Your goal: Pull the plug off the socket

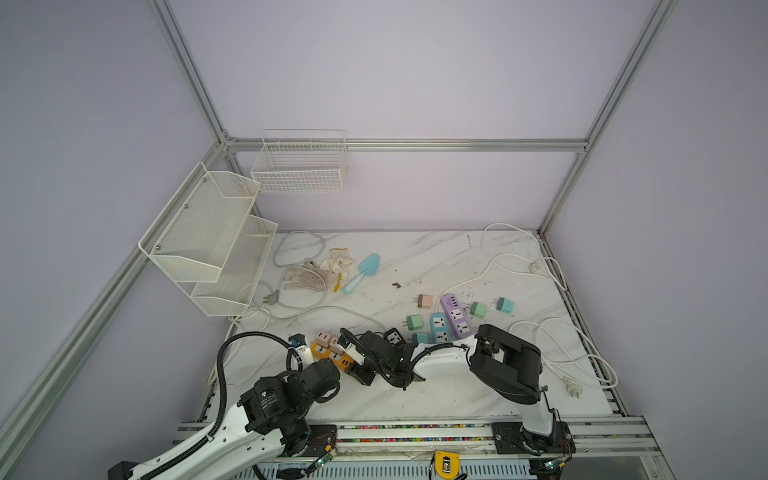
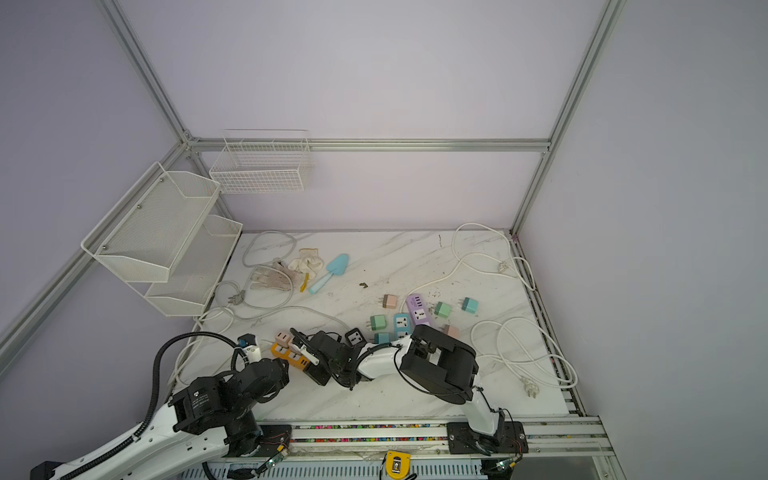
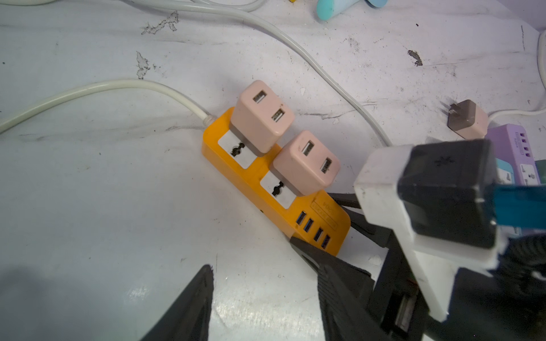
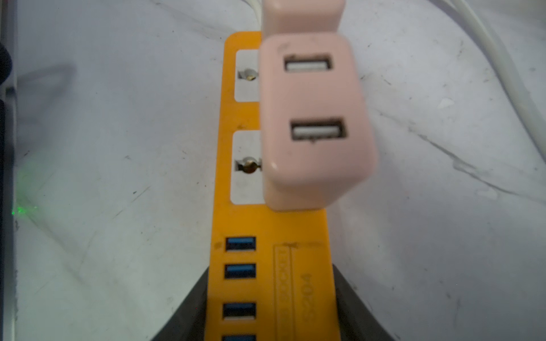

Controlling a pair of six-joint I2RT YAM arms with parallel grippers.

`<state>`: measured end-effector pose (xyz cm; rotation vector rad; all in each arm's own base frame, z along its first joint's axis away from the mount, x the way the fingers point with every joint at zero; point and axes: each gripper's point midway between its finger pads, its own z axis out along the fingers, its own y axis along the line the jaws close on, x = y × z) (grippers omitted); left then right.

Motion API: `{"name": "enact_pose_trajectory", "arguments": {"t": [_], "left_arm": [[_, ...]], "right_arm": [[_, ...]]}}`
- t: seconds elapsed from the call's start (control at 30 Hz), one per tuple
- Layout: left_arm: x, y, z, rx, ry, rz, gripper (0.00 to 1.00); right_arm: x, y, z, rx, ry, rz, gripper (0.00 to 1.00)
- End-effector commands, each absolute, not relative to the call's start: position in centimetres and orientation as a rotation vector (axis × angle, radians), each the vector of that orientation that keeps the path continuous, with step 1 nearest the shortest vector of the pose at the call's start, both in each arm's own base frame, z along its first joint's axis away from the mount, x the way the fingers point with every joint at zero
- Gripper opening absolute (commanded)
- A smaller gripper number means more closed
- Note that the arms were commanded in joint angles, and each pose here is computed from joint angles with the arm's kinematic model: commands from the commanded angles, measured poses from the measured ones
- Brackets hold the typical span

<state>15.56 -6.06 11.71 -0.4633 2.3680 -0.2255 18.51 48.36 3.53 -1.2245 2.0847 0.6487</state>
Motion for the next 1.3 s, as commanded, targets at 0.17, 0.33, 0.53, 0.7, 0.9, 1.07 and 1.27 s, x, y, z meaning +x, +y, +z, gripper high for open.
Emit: {"name": "enact_pose_trajectory", "arguments": {"t": [0.17,0.33,0.53,0.7,0.9,1.07,1.27], "left_arm": [[17.0,-7.6,14.6,-0.495,2.283,-0.337,0.58],[17.5,-8.6,14.0,-0.471,2.290,-0.345,0.59],[17.8,-9.1,13.0,-0.452,2.310,-0.340,0.59],[17.7,-9.0,12.0,-0.462,2.320,-0.351,0.60],[17.9,-9.3,11.4,-0.484,2.316,-0.412,0.60],[18.1,-9.7,11.0,-0.487,2.328,-0.426,0.60],[18.3,-10.1,10.9,-0.474,2.335,-0.433,0.60]], "right_arm": [[20.1,43.8,4.1,-0.983,2.222,0.484,0.30],[20.5,41.7,4.4,-0.856,2.280,0.438,0.30],[20.3,39.1,3.6,-0.701,2.363,0.403,0.30],[20.1,37.5,3.3,-0.603,2.395,0.398,0.30],[18.3,37.7,2.7,-0.600,2.404,0.447,0.32],[17.7,38.7,2.1,-0.616,2.403,0.441,0.36],[17.6,39.0,2.6,-0.607,2.394,0.447,0.51]]}}
